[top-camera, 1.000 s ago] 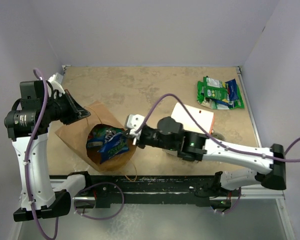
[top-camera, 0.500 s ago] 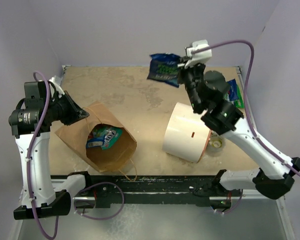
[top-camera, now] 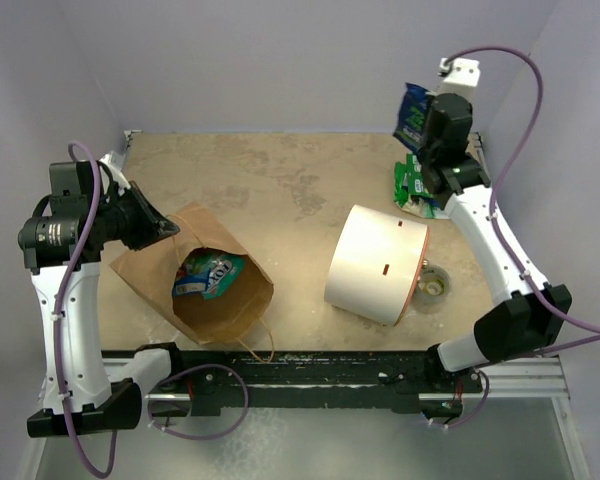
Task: Take the snacks out of the paper bag
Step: Place the snack at the center of the board.
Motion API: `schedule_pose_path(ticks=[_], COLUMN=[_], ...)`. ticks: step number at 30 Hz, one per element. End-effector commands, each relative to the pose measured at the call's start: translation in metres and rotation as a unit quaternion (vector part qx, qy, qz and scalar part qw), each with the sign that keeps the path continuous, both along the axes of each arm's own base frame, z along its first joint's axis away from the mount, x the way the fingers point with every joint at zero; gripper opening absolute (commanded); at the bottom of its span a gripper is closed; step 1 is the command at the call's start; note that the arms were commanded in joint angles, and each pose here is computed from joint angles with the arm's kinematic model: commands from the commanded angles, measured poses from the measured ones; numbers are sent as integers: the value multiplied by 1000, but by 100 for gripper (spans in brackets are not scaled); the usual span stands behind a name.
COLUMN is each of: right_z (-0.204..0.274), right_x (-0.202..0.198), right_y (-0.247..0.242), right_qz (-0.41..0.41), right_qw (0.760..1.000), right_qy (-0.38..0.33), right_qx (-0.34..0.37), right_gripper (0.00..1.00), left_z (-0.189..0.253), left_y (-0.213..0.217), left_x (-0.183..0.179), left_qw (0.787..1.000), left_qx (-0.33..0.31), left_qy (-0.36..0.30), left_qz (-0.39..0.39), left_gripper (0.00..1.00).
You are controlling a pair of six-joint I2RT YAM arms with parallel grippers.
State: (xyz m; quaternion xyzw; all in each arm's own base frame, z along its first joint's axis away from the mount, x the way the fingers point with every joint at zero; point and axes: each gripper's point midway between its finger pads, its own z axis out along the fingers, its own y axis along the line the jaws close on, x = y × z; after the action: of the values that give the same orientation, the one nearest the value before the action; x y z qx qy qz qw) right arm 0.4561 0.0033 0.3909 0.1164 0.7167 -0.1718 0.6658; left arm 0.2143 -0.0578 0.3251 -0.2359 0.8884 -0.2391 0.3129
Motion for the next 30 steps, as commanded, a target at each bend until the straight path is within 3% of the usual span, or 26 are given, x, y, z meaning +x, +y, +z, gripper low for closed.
schedule_pose_path(ticks=[1, 9, 14, 22, 30], right_z=[-10, -61, -84, -122, -158], right_x=[6, 23, 31, 41, 55], right_y=[-51, -119, -136, -133, -97], right_qz=[-65, -143, -164, -155, -66], right_qw=[997, 990, 986, 984, 989], right_qy=[-30, 17, 40, 83, 119], right_qx=[30, 6, -12, -2, 58], right_gripper=[0, 0, 0, 0, 0], left_z=[7, 4, 0, -3, -5], left_y=[0, 5, 7, 9, 6], left_x=[9, 18, 22, 25, 25], left_qw=[1000, 1000, 1000, 999, 1000], left_qx=[5, 21, 26, 30, 14], left_qy=[-18, -12, -6, -1, 1], left_qz=[-6, -12, -13, -10, -6], left_gripper=[0, 0, 0, 0, 0])
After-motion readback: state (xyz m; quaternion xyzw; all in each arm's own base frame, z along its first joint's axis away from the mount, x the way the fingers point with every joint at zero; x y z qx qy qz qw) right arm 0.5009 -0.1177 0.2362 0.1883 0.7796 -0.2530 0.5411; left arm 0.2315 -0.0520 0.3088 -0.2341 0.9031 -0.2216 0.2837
